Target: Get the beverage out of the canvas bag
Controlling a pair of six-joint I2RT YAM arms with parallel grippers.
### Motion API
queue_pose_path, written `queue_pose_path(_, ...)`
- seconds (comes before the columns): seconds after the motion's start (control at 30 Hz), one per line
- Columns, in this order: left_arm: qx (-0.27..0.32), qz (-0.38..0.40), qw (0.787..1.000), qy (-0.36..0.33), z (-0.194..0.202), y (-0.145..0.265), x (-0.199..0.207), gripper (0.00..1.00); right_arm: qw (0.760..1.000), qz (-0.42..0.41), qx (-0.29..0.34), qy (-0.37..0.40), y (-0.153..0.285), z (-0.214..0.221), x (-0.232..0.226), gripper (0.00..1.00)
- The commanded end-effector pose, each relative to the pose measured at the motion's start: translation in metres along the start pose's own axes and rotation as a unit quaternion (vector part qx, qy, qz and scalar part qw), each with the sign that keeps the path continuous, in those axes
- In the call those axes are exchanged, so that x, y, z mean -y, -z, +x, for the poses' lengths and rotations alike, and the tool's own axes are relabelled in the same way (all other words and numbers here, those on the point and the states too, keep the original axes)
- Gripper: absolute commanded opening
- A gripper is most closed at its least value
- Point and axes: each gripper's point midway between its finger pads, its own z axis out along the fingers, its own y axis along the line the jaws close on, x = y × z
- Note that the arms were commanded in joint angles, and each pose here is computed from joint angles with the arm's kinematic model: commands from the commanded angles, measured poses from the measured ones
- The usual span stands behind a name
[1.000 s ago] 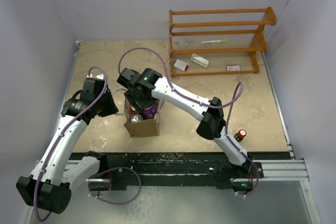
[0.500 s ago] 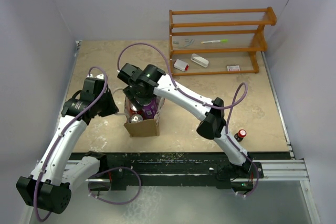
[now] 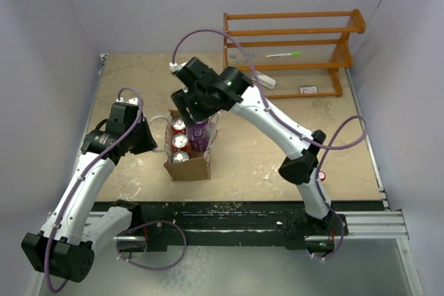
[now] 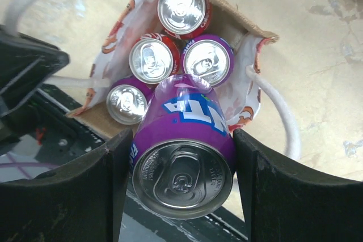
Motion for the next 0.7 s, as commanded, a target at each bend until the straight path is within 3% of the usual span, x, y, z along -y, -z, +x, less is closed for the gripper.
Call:
queue_pose_path(0.0, 0.005, 0.013, 1.000, -0.007, -0.003, -0.002, 0.004, 0.17, 0.988, -0.067, 0.113, -0.079, 0.076, -0.049, 0.011, 0.00)
queue_pose_path(0.3, 0.001, 0.012, 1.000, -0.009, -0.002, -0.003, 0.004, 0.16, 0.948, -0.181, 0.177, -0.192, 0.132, -0.085, 0.043, 0.00)
queue_pose_path(0.47, 0.001, 0.012, 1.000, -0.009, -0.002, -0.003, 0.004, 0.16, 0.919, -0.220, 0.207, -0.254, 0.152, -0.090, 0.083, 0.00)
queue_pose_path(0.67, 0.001, 0.012, 1.000, -0.009, -0.002, -0.003, 0.004, 0.16, 0.917, -0.160, 0.192, -0.312, 0.132, -0.049, 0.150, 0.00)
